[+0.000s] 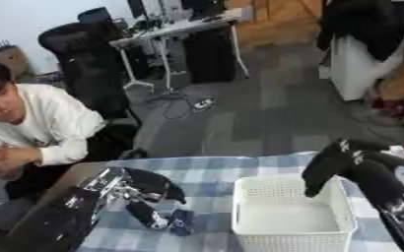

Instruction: Pick up objects on the table and place them in the box.

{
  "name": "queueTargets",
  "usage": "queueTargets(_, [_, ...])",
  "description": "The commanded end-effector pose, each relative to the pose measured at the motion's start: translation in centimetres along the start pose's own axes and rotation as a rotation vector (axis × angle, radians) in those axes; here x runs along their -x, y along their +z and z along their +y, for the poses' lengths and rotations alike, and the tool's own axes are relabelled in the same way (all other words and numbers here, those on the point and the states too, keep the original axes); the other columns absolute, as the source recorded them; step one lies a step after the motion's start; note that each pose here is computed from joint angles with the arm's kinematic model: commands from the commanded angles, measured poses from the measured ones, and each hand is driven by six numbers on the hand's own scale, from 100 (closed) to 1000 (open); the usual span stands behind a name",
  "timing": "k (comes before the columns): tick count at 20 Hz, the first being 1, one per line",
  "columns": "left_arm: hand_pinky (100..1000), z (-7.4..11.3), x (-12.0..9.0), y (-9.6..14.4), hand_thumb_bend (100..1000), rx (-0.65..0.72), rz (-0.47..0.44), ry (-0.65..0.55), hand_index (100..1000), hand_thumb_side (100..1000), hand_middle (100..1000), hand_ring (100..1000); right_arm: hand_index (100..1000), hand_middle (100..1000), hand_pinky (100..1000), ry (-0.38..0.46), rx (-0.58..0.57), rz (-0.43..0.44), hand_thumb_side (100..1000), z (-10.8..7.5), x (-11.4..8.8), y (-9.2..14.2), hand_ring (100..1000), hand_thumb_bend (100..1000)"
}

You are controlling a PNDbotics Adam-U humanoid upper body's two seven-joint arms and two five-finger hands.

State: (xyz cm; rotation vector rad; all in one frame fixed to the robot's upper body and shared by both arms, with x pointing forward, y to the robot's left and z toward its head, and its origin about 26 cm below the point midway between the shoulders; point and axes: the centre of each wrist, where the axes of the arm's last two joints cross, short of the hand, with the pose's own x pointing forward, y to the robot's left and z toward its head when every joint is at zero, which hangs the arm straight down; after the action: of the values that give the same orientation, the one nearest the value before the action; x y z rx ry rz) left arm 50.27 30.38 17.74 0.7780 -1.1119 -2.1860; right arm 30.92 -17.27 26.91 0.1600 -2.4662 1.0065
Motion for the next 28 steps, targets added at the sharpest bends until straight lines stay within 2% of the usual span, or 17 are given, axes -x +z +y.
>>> queueTargets(1, [1000, 1.0, 0.6, 0.7, 1000, 0.054, -0.043, -0.031, 1000, 954, 976, 971, 616, 555, 564, 0.005, -0.001, -0.036, 975, -0.2, -0.8, -0.6, 498, 188])
queueTargets(10, [1000, 0.2, 0.0, 0.0, 1000, 0.061, -0.054, 0.016, 1000, 1000, 984, 973, 617, 556, 564, 0.002, -0.006, -0.040, 978, -0.2, -0.8, -0.7, 497, 185])
queueTargets(19, [1000, -0.7, -0.7, -0.7, 1000, 0.080, -0.067, 0.041, 1000, 1000, 993, 978, 617, 555, 564, -0.003, -0.006, -0.050, 979, -0.1, -0.9, -0.9, 496, 182])
queueTargets(28, [1000, -1.2, -1.0, -1.0, 1000, 0.113, -0.071, 0.036, 1000, 953, 999, 979, 617, 555, 565, -0.004, -0.008, -0.053, 980, -0.1, -1.0, -0.9, 497, 182])
